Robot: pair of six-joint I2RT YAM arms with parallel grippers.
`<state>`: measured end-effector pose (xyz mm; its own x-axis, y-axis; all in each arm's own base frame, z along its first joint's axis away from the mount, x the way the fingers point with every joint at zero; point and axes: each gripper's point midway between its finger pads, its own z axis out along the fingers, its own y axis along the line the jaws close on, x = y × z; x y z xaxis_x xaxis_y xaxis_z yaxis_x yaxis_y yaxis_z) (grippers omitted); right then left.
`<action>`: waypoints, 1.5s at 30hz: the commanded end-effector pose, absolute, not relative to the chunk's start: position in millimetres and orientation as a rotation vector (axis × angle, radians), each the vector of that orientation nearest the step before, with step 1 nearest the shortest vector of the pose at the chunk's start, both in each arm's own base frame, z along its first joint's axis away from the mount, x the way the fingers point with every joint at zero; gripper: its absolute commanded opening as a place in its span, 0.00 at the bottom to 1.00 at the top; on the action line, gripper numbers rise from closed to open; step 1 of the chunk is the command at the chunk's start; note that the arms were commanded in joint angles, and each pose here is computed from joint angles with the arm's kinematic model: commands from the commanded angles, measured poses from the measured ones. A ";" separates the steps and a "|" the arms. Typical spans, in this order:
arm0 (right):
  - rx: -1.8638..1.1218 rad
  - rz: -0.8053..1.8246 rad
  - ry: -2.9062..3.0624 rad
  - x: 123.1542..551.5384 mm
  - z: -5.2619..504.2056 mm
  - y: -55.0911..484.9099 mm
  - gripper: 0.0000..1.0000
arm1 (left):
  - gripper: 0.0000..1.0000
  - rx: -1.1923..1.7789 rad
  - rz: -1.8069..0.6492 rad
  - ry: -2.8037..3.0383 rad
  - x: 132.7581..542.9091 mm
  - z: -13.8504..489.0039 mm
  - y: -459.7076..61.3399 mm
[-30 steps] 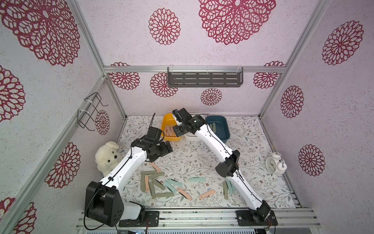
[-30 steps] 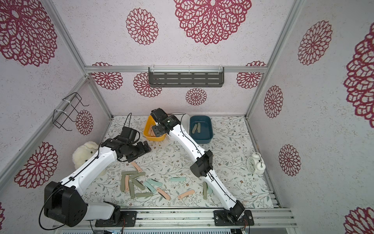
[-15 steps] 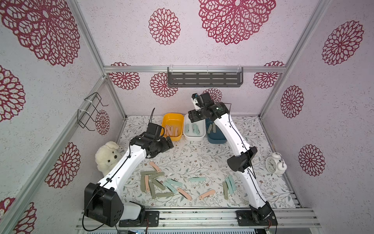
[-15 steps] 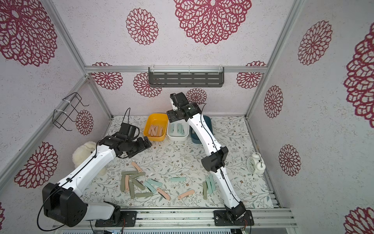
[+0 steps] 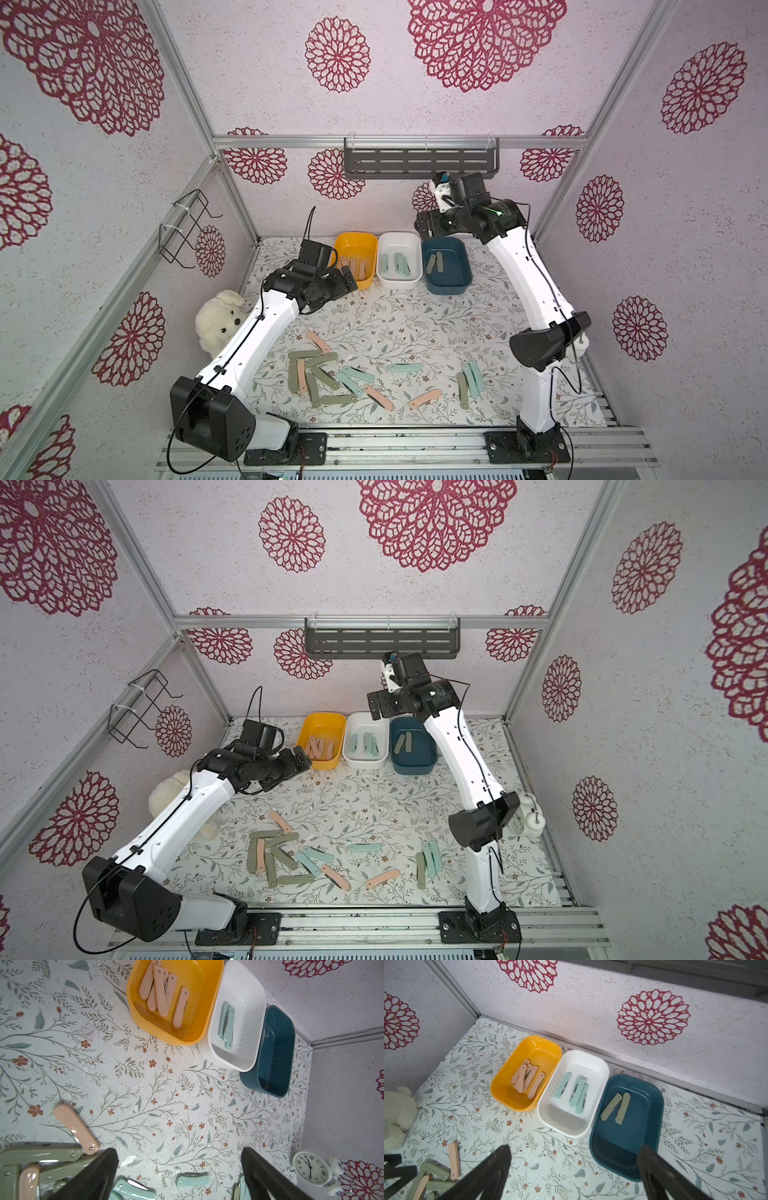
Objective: Place the fruit knives into the storage box by color
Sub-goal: Pick up the fruit knife from the center of the board.
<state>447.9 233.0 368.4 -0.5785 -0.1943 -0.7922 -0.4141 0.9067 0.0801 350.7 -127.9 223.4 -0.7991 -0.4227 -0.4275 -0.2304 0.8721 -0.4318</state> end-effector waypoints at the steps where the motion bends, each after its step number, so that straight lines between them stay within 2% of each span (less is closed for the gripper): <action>1: -0.452 0.408 2.068 414.3 404.3 212.4 0.99 | 0.97 -0.460 -0.486 2.509 351.1 230.1 -129.4; 10: -0.388 0.452 2.110 343.9 299.2 197.3 0.99 | 0.97 -0.407 -0.480 2.516 342.8 226.7 -146.0; 25: -0.382 0.421 2.250 284.4 148.5 198.8 0.99 | 0.97 -0.354 -0.404 2.699 315.6 149.5 -159.4; 31: -0.434 0.355 2.359 269.9 112.1 198.0 0.97 | 0.97 -0.330 -0.368 2.729 312.0 134.2 -156.9; 36: -0.546 0.364 2.445 251.9 97.2 202.9 0.91 | 0.97 -0.334 -0.373 2.772 308.2 129.9 -158.6; 45: -0.807 0.424 2.573 206.0 67.2 240.8 0.83 | 0.97 -0.435 -0.489 2.874 271.3 100.7 -162.8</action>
